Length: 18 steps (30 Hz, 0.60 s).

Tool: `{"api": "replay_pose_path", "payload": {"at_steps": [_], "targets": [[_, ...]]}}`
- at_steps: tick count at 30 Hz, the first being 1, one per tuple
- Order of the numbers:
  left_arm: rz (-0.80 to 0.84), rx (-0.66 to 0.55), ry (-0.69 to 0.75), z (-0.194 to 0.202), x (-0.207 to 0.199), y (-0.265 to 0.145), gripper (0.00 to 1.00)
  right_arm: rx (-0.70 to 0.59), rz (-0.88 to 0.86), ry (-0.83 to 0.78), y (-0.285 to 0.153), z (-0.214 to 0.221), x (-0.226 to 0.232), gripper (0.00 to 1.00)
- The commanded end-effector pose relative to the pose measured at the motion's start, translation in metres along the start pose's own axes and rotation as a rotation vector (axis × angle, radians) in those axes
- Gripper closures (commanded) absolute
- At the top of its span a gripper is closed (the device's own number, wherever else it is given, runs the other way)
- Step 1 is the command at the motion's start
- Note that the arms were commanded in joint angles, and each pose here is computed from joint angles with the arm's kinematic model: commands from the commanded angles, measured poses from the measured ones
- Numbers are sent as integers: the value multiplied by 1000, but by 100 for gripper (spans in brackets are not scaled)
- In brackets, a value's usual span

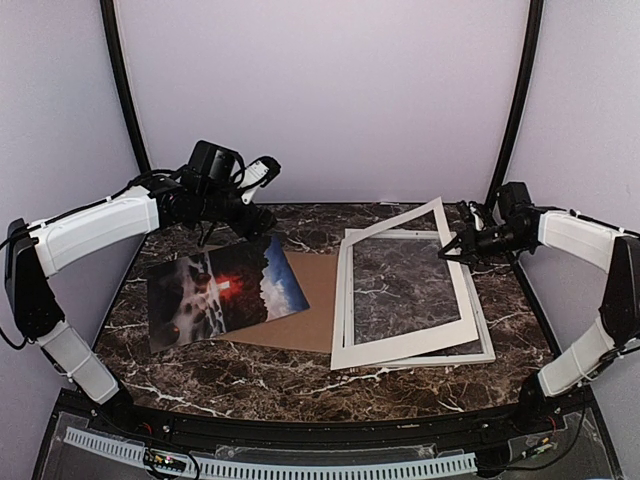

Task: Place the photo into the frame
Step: Place the mat board on the glass panel.

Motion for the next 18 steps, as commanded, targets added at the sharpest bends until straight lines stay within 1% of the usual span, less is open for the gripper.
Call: {"api": "replay_pose_path", "payload": {"at_steps": [1, 6, 13, 18], "targets": [[28, -18, -23, 0, -4, -3, 11, 22, 233, 6, -14, 10, -26, 100], [40, -5, -20, 2, -5, 0, 11, 48, 362, 24, -17, 4, -48, 100], [43, 3, -12, 3, -7, 2, 11, 81, 454, 53, -16, -4, -71, 100], [48, 6, -9, 4, -9, 4, 11, 86, 428, 60, -6, -10, -78, 100]]}}
Point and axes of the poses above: each gripper's point midway between its finger pads, its own y axis out along the fingers, its own x axis along the line the jaws close on, z = x × y, the point moved 8 cm from there along -y, back along the fingers
